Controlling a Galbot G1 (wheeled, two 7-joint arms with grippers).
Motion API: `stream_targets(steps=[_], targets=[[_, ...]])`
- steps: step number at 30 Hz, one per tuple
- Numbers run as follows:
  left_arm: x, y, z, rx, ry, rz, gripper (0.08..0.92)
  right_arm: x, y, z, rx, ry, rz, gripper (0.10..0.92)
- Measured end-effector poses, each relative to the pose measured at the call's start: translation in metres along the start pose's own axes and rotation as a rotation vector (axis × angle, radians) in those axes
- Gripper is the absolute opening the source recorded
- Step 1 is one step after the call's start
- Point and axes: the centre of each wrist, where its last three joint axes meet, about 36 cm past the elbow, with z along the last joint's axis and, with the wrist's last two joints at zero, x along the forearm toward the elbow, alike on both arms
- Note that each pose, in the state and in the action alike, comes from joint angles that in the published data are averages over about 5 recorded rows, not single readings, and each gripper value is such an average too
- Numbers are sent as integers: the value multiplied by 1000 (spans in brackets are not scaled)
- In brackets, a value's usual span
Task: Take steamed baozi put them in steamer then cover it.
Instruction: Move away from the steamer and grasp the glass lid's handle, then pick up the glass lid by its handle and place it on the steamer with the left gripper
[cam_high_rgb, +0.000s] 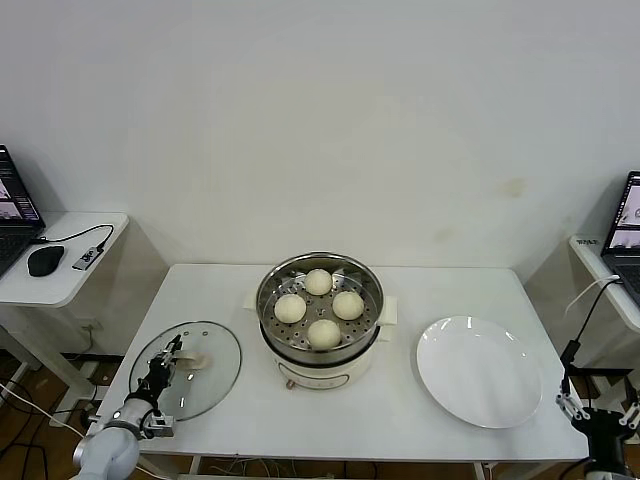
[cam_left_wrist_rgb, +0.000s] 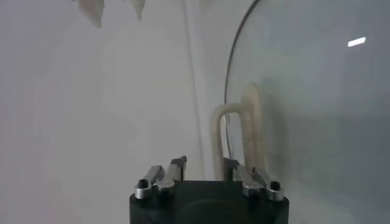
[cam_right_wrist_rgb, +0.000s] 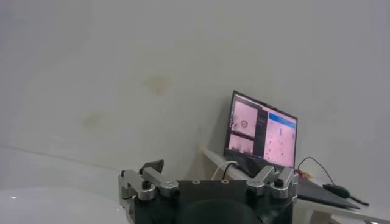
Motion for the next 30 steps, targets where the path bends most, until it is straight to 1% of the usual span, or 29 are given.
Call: stream_targets(steps=[2,5,10,15,18,22,26,30], targets=[[1,-2,0,13,-2,-4,208,0,0,-1,2,-1,-3,823],[3,-4,0,34,-2,-17,156,1,0,-4,4,-4,-10,823],[8,-2,-3,57,4,-47,150,2,1,-7,16,-16,-31,823],[18,13,-7,72,34,-92,150,5,1,-7,40,-23,-61,823],[27,27,-11,76,65,-121,150,6,2,-7,51,-27,-80,823],[40,52,-16,81,118,-154,150,7,5,-7,63,-36,-104,823],[48,86,-21,94,170,-190,150,6,9,-9,64,-47,-124,823],[53,122,-29,115,200,-225,150,6,16,-12,59,-55,-141,823]])
